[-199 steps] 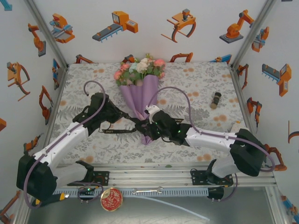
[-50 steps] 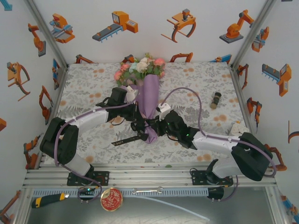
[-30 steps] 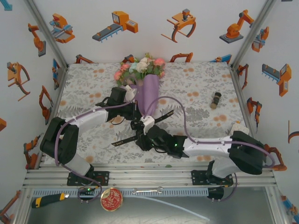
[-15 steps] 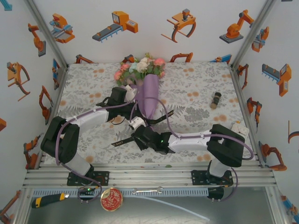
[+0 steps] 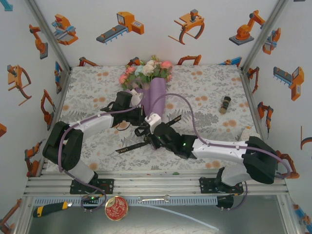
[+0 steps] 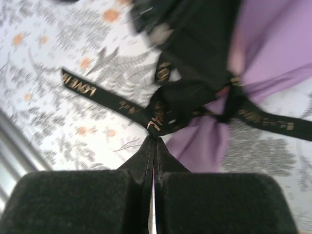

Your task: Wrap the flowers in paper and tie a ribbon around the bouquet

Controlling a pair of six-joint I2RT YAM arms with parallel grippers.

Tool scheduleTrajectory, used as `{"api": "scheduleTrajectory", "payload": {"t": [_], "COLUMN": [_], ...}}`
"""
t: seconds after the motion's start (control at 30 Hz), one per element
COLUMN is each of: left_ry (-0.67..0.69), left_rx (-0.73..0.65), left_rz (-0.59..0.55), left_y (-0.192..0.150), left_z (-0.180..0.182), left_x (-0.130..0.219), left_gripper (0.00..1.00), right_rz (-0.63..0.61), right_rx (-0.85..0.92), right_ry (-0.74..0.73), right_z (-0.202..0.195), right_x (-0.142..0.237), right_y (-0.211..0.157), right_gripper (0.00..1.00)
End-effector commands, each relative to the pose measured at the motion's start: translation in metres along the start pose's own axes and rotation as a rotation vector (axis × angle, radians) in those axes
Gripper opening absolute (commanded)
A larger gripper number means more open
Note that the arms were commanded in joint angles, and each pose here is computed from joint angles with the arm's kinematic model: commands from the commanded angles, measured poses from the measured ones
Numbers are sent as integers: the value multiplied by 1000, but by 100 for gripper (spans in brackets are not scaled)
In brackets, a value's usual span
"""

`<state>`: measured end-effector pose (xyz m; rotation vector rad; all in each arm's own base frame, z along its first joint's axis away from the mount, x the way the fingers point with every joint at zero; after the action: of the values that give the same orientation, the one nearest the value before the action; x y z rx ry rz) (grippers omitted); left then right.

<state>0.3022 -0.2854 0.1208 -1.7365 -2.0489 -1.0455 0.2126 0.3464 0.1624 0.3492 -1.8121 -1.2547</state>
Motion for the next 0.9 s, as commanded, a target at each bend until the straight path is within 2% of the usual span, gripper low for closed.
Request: {"api": "scheduleTrajectory", "payload": {"t": [0.0,0.2,0.27,0.37,0.53,0.7,0.87], "left_ry": [-38,-41,-44,-44,-75,-98,-117], "left_rx": [1,7,9,8,7,8,6], "left_rz": [-15,-8,-10,-9,-17,-9,-7], "left_y": [2,0,0,-1,2,0,-2], "left_z": [-8,-8,-9,-9,-18,-23,-28], "left_x": [8,8,9,10,14,18,21], "left_gripper": [0,0,0,0,0,0,0], "right_rz": [-11,-48,-70,-65,-70,-81,-132], "right_rx": [-1,26,25,36,70,143,179], "right_ry": [-48,-109,-90,-77,-78,-110,-102], "right_z": [-29,-55,-55,-53,-52,-60,-66], "right_x": [-7,-32,-38,-44,-49,-52,-54], "right_y": [-9,-11,-11,-10,-17,-15,-2], "right_gripper": [0,2,9,25,37,38,35]}}
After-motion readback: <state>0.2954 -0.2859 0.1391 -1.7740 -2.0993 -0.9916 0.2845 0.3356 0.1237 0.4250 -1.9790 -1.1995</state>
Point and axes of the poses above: each hand's point on the last joint's axis, 136 mm out from that joint toward the fingers, its own x axis back along the fingers, its own z axis along the line the jaws close on, y = z × x, the point moved 1 cm from there along x, back along the fingers, and after that the axes turned 13 degrees about x, right-handed, at the moved point
